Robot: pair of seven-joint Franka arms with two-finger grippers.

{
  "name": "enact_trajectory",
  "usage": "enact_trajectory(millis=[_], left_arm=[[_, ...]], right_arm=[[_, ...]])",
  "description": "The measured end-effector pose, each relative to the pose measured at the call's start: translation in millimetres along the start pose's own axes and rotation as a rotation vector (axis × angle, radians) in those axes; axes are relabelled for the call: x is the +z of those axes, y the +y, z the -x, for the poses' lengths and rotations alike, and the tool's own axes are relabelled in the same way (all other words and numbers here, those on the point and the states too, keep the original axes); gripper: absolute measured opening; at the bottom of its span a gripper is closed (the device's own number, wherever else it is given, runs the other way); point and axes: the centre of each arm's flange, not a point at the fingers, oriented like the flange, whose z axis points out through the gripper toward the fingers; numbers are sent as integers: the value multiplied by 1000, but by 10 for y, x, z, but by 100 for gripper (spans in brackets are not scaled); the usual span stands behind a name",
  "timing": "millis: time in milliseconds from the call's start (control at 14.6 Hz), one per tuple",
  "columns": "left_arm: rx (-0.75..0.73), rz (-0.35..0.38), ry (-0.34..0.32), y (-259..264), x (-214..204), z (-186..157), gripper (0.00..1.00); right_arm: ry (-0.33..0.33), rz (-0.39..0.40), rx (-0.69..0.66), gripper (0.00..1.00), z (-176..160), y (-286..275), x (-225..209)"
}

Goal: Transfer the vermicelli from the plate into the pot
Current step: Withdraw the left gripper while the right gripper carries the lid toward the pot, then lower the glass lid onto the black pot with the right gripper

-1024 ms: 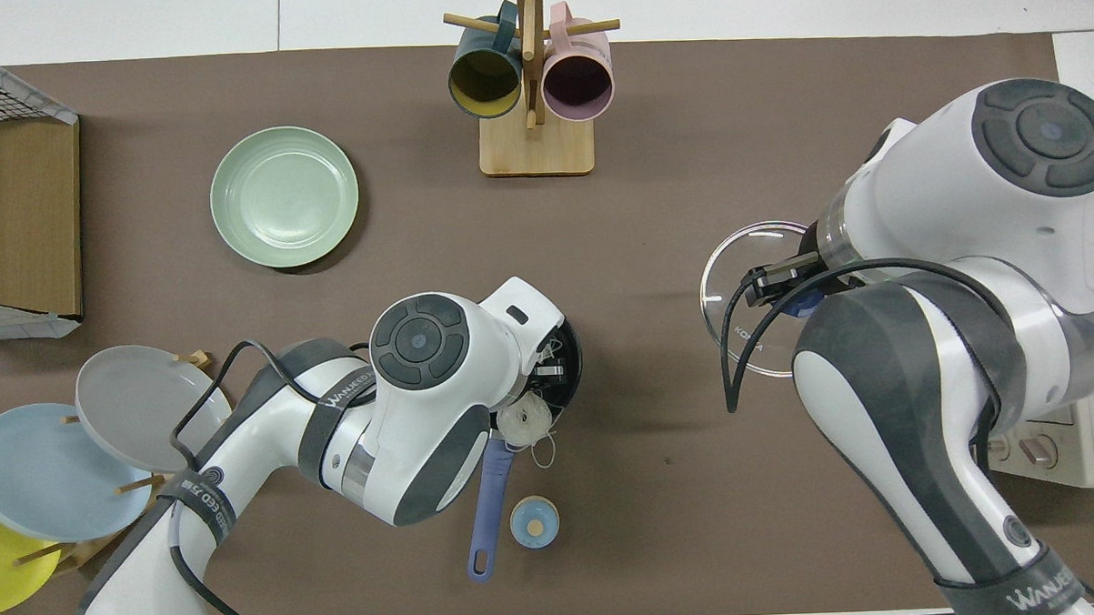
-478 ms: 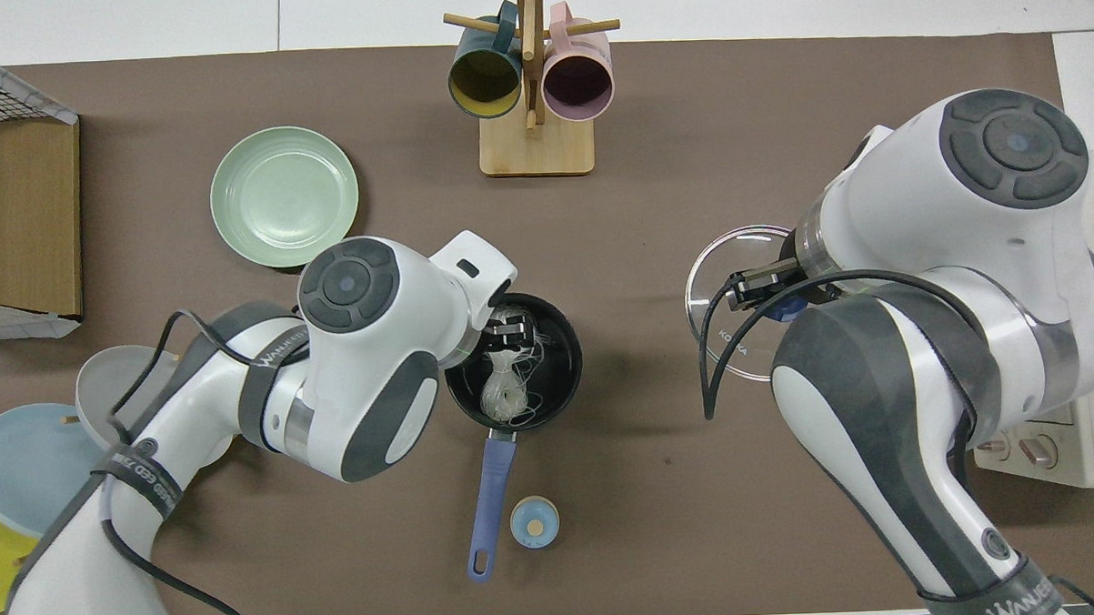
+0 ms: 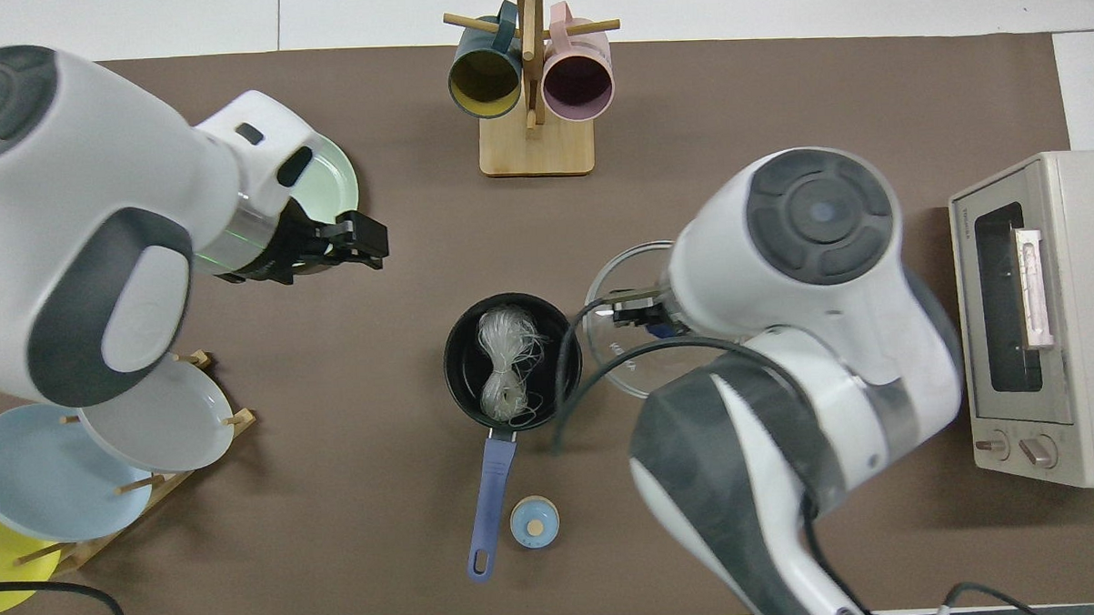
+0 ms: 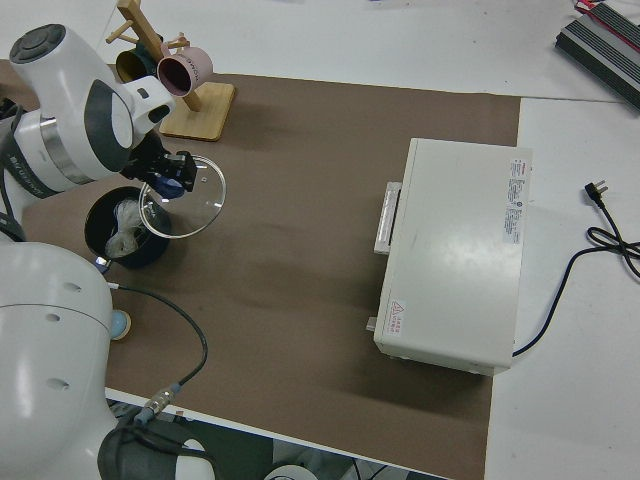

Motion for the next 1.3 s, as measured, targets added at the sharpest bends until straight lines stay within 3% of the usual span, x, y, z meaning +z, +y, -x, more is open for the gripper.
enact_trajectory(millis=[205,410,751,1298], left_arm=[[-6,-22,46,-616,-295,-161,100],[29,-63,49,-1148,-383,-255,100],[41,-93,-3,-1174,-441,-118,100],[41,-111,-21,-1191,-615,213,100]], right_arm=[[12,-3,45,66,137,-847,152],[25,46,48,66,221,-1316,562],[33,34,60,66,102,-1349,761],[16,41,60,66,192,-1553,1019]])
